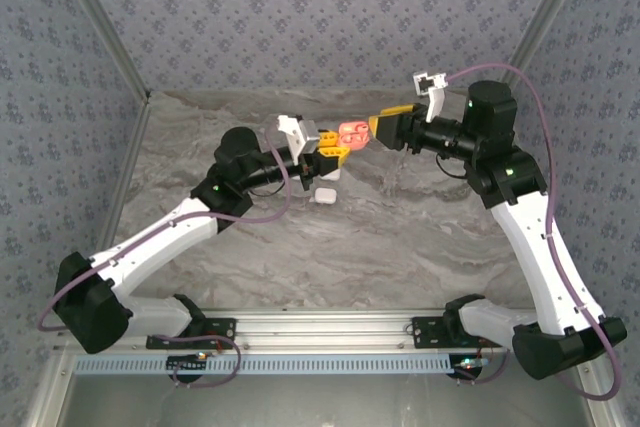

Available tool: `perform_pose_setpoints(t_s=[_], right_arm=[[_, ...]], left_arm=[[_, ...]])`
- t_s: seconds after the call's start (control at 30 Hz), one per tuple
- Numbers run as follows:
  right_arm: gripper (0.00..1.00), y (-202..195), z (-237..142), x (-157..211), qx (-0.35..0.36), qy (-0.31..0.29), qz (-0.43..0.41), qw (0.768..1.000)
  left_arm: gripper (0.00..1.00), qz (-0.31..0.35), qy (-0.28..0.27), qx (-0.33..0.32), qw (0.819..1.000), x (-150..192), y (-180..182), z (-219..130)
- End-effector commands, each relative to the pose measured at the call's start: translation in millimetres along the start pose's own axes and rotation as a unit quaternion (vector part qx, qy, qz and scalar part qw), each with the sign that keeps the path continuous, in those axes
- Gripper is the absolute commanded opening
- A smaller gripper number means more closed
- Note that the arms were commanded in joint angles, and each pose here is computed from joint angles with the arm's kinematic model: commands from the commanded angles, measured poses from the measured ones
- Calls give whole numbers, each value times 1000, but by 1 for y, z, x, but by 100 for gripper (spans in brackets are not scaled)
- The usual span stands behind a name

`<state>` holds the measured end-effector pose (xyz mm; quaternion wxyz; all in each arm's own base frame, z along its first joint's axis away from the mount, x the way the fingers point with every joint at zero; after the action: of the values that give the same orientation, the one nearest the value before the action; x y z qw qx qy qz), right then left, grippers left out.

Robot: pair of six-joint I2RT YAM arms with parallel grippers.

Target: Insert the wireless bluetooth earbuds into the charging case

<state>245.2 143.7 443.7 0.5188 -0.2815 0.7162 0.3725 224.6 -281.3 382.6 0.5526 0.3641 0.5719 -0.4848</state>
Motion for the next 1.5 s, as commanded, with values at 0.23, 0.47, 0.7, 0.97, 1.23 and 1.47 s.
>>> perform_pose_setpoints(t_s=[0.23,0.47,0.7,0.97,1.23,1.47], right_arm=[[39,1,9,-1,-7,23,10,1000],[35,0,16,4,-5,43,16,999],[34,2,14,8,-2,53,13,999],[31,3,10,10,4,58,2,998],[29,4,7,13,5,65,2,998],[29,5,6,15,7,70,0,998]], left_arm=[[0,19,-14,15,1000,-13,-4,3],[0,19,-15,13,1000,-13,-3,3],[0,17,-15,8,1000,-14,-2,4],[0,11,-15,3,1000,-11,1,6],[0,8,-14,0,1000,-10,3,8],[0,1,-17,-4,1000,-9,5,9]])
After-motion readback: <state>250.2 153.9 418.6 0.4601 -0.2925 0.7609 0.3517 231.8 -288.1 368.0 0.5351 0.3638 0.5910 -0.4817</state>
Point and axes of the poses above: each hand's point on the last joint's axis, 136 mm out from that joint toward the fingers, its own z axis out along the fingers, its own y axis along the line the jaws close on, x = y × z, the point moved 7 cm from there along -z, back along the fingers, and after that the axes turned 12 degrees about -z, right-handed, at the moved point
